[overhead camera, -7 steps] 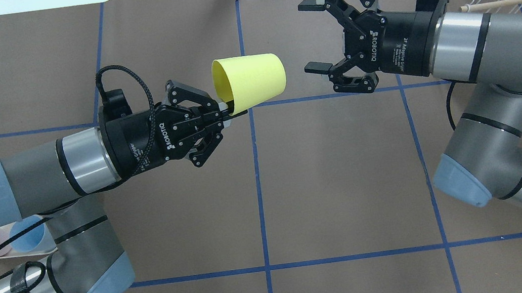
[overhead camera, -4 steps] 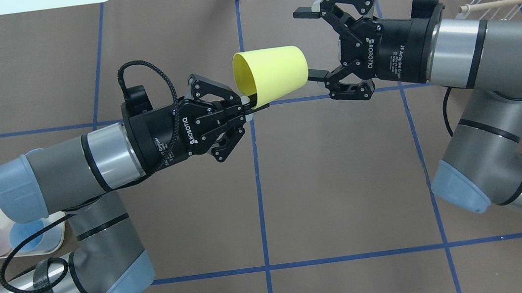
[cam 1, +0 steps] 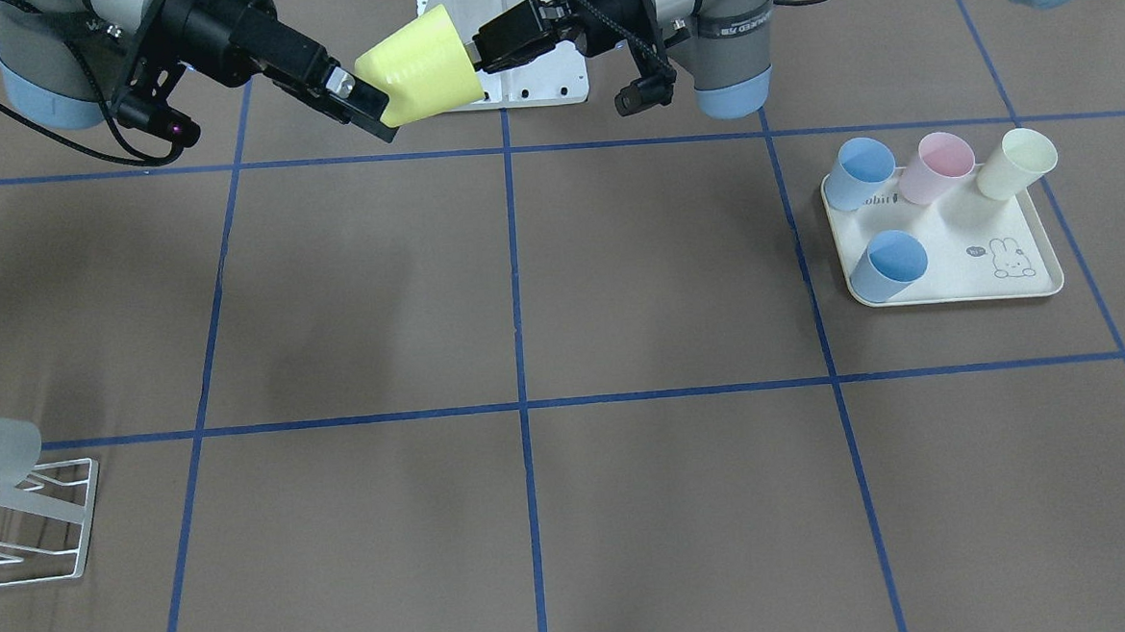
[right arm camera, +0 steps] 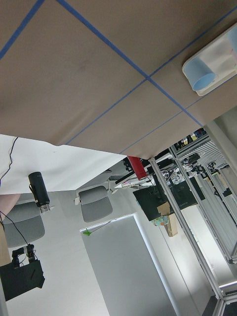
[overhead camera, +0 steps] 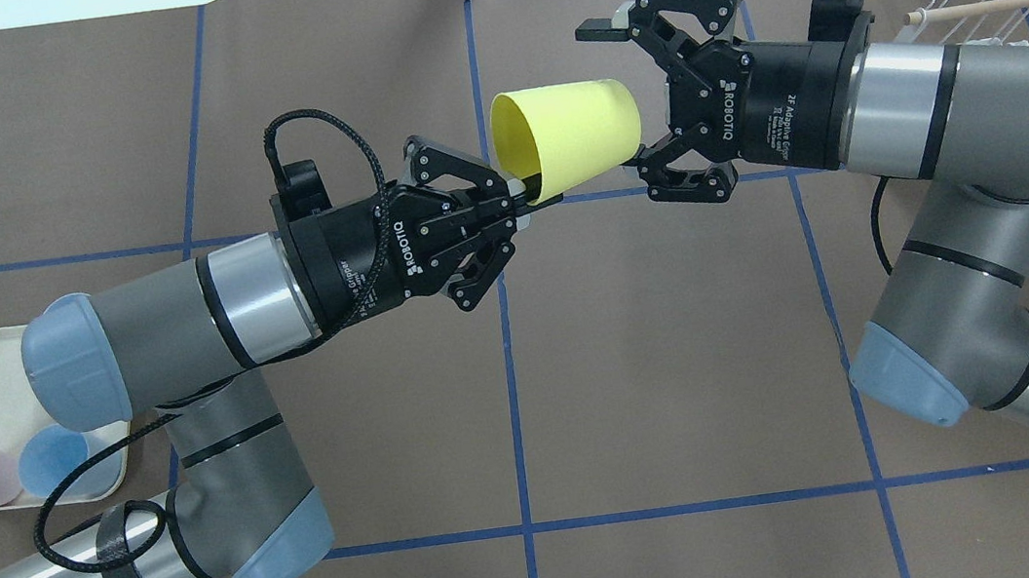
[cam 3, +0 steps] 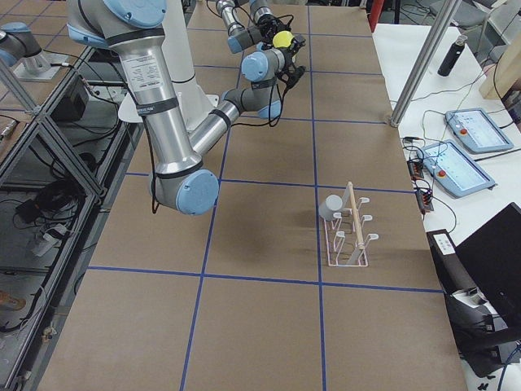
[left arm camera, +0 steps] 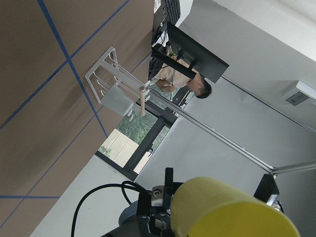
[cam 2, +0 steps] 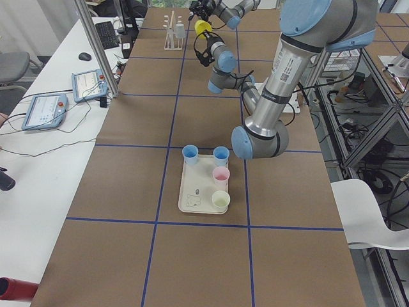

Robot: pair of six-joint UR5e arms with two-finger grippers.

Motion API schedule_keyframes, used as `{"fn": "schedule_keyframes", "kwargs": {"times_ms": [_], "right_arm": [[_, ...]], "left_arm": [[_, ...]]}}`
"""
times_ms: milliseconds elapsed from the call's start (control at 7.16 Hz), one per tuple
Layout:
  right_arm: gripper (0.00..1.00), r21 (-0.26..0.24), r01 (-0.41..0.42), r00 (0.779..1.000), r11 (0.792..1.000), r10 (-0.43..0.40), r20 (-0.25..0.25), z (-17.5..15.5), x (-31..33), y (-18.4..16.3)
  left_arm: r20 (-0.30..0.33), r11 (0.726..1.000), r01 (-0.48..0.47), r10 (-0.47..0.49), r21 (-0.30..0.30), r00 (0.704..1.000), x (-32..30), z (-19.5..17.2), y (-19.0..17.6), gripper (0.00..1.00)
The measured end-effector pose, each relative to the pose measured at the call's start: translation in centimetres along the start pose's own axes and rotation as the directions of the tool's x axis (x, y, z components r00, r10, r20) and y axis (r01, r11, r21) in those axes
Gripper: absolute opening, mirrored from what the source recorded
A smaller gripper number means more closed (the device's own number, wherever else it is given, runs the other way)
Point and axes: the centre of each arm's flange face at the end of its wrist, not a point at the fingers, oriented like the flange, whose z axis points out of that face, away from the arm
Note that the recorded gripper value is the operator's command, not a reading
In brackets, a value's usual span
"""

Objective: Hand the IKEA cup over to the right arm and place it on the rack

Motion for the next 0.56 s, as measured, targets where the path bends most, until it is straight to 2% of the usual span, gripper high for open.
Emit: {"fn": "schedule_keyframes", "kwargs": {"times_ms": [140, 279, 419, 559], "right_arm": [[0.98, -0.002, 0.0, 1.0, 1.0, 0.0, 0.001, -0.04, -0.03, 0.12], [0.74, -0.004, 0.0, 1.0, 1.0, 0.0, 0.002, -0.07, -0.06, 0.2], [0.38, -0.005, 0.0, 1.0, 1.0, 0.0, 0.002, -0.09, -0.07, 0.25], [0.13, -0.006, 0.001, 1.0, 1.0, -0.001, 0.003, -0.13, -0.11, 0.32]], "left_arm": [[-0.006, 1.0, 0.0, 0.0, 0.005, 1.0, 0.06, 0.56, -0.05, 0.0], [-0.013, 1.0, 0.0, 0.0, 0.01, 1.0, 0.13, 1.12, -0.13, 0.0], [-0.017, 1.0, 0.001, -0.001, 0.012, 1.0, 0.14, 1.39, -0.16, 0.0], [-0.02, 1.0, 0.001, -0.001, 0.013, 1.0, 0.15, 1.45, -0.19, 0.53]]}}
